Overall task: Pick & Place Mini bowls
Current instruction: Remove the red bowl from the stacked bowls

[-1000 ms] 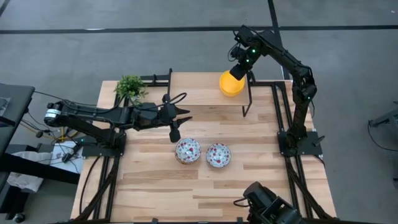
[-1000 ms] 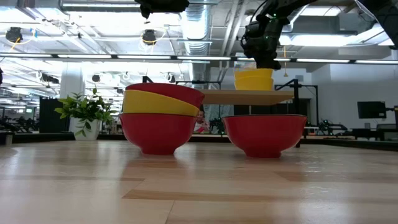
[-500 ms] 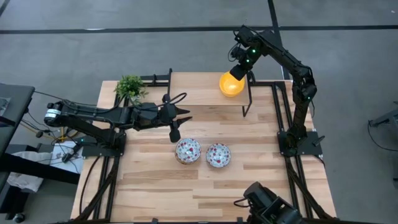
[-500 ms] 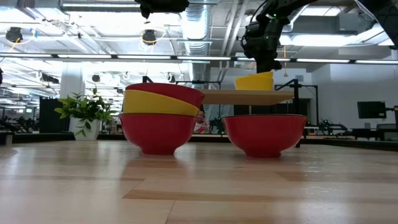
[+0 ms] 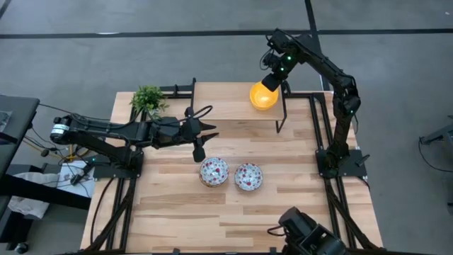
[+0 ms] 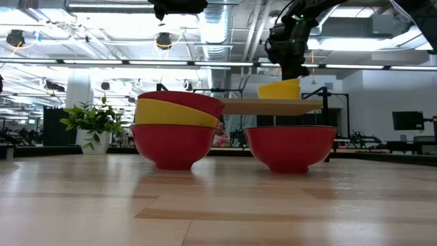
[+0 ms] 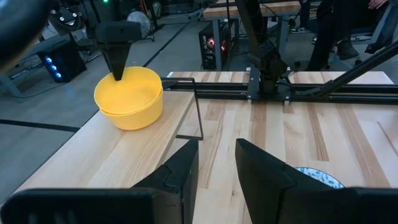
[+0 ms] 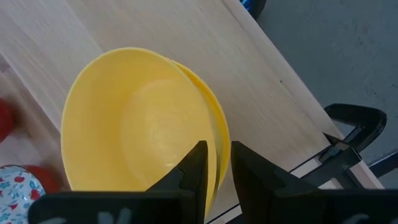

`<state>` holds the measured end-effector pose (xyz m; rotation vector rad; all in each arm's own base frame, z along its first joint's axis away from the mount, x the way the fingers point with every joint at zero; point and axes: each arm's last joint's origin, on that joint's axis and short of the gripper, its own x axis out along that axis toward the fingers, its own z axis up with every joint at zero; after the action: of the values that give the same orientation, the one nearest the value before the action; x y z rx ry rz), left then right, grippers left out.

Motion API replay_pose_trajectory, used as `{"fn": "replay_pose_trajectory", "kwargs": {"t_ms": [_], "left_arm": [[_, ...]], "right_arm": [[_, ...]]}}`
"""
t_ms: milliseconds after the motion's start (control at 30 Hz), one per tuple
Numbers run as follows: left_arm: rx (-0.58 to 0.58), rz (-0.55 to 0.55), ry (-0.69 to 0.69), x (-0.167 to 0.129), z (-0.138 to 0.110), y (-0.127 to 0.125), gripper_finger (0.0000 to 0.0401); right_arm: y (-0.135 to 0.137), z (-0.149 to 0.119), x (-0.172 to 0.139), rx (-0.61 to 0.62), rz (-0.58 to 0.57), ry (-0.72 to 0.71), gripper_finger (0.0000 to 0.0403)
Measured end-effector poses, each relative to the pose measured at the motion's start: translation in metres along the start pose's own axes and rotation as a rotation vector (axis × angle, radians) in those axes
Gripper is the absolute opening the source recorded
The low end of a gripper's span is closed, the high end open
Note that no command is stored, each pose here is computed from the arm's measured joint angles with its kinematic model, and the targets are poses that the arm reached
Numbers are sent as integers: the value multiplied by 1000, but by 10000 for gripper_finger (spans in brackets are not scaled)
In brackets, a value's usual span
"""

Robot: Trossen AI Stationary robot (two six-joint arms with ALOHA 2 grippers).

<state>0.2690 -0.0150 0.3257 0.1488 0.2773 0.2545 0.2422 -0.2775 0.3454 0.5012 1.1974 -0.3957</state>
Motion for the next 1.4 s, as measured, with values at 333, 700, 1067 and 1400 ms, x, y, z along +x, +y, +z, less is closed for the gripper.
{"fn": "replay_pose_trajectory", "kwargs": {"t_ms": [333, 700, 1067, 1400], "left_arm": [[0, 0, 0, 0, 0, 0, 106], [0, 0, 0, 0, 0, 0, 106], [-18, -1, 0, 0, 0, 0, 106], [-18, 0, 0, 0, 0, 0, 106]], "right_arm": [[6, -8, -21, -15, -43, -45, 74], [18, -23, -68, -59, -183, -209, 53], [45, -4, -57, 154, -417, -339, 2], [54, -12, -33, 194, -748, -446, 0]]}}
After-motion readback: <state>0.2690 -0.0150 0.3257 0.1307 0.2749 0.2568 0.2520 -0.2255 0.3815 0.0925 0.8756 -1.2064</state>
